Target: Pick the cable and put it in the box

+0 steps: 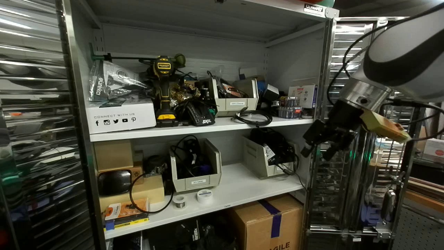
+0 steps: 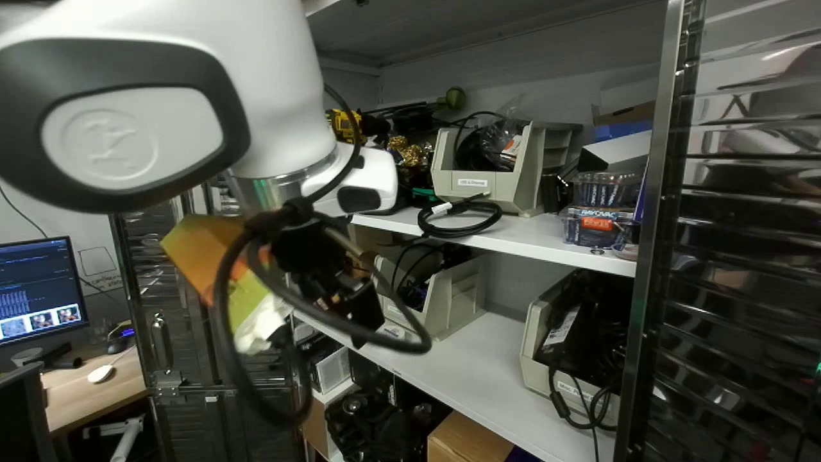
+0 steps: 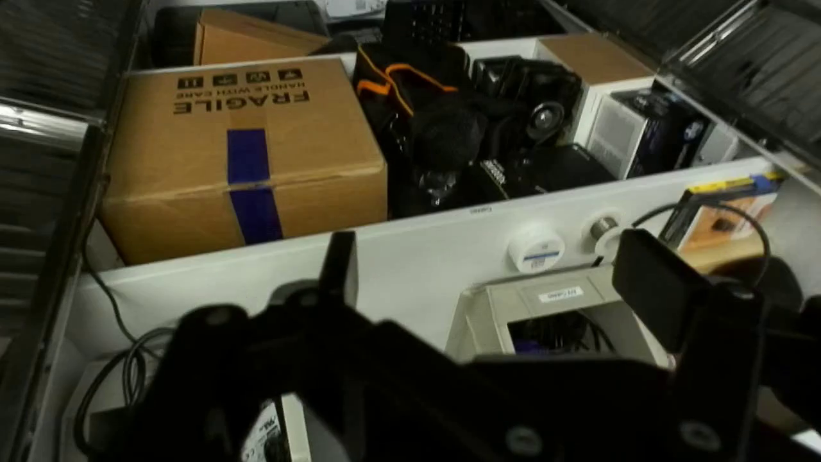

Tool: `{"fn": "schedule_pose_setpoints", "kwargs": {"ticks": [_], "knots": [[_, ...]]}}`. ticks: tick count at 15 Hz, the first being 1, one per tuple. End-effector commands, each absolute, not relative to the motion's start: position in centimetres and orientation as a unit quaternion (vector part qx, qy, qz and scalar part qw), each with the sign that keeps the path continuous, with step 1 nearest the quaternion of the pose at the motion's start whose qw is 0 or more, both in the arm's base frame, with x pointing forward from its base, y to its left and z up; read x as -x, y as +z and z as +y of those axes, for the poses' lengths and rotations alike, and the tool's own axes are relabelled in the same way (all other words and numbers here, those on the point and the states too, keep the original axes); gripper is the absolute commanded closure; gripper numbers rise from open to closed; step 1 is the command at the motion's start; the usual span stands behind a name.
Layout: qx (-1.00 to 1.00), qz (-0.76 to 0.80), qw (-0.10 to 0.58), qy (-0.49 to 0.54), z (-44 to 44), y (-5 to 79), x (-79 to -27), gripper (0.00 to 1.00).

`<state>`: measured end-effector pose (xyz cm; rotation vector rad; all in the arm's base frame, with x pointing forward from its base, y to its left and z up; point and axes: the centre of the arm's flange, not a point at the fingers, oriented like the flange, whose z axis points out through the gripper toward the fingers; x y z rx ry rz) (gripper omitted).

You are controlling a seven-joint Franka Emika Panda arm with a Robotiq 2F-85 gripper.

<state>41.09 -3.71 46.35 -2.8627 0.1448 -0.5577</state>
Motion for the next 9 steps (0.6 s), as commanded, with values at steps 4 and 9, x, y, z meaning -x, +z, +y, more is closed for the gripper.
{"fn": "schedule_pose_setpoints", "kwargs": {"ticks": [4,9], "knots": [[0.957,0.107,0.131,-0.236,-3.8,52.9,-53.1,0.0],[0.949,0.153,0.147,-0.235,-3.7,54.4,-59.5,0.0]]}}
